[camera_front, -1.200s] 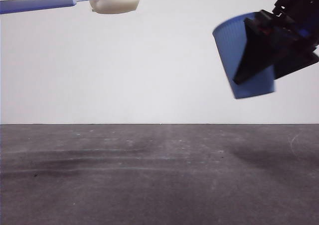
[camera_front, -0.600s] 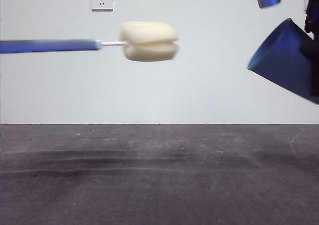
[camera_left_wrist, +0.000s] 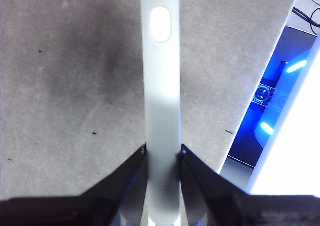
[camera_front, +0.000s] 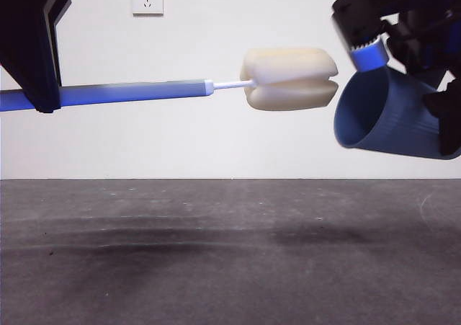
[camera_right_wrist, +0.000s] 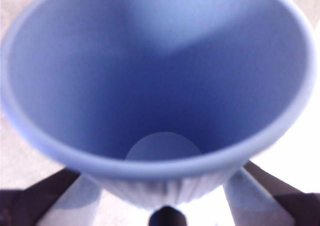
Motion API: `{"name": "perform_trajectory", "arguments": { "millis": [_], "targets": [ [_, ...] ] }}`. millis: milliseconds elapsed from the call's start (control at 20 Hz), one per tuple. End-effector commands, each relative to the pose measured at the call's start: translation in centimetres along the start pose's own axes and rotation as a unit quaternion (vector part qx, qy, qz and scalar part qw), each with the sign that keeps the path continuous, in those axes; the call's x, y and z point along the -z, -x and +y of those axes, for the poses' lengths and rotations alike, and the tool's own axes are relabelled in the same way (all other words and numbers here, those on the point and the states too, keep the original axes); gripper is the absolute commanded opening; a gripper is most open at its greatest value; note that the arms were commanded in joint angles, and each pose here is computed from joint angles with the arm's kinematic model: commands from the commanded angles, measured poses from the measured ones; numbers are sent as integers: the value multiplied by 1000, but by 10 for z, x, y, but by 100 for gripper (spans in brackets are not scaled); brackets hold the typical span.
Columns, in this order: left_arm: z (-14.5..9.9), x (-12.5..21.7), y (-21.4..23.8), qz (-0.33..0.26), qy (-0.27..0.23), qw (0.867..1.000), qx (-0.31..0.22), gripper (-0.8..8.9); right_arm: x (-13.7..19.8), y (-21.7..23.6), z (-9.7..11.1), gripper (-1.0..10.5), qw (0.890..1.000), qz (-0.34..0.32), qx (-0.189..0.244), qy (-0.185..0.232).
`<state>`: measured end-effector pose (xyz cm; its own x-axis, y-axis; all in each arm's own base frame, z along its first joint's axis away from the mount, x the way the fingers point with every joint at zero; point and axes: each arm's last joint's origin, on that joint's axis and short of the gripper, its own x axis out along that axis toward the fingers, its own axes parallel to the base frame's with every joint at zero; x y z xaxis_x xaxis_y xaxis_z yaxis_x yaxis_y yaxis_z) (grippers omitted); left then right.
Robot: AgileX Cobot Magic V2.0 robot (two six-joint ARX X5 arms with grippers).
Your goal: Pick up the cup brush,pick up the cup,insert the brush into the cup,clean the cup,put the cup brush back,put the cup back to the fixed position on the table
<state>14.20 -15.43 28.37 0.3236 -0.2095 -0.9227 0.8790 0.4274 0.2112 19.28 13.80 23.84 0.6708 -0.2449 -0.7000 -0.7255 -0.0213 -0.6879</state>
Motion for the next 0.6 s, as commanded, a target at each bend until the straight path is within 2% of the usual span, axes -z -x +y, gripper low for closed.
{"name": "perform_trajectory", "arguments": {
  "millis": [50,300,600],
  "targets": [
    [-1,-1,-1,0,-3,1000,3,-9,-9,1,-1,-13,1000,-1,17,12],
    [-1,-7,-17,28,-7,999,26,-9,-23,7,0,-13,998,-10,49,44],
    [-1,-18,-27,-1,11,999,47,-9,-39,12,9,-13,990,-12,69,119]
  ]
}}
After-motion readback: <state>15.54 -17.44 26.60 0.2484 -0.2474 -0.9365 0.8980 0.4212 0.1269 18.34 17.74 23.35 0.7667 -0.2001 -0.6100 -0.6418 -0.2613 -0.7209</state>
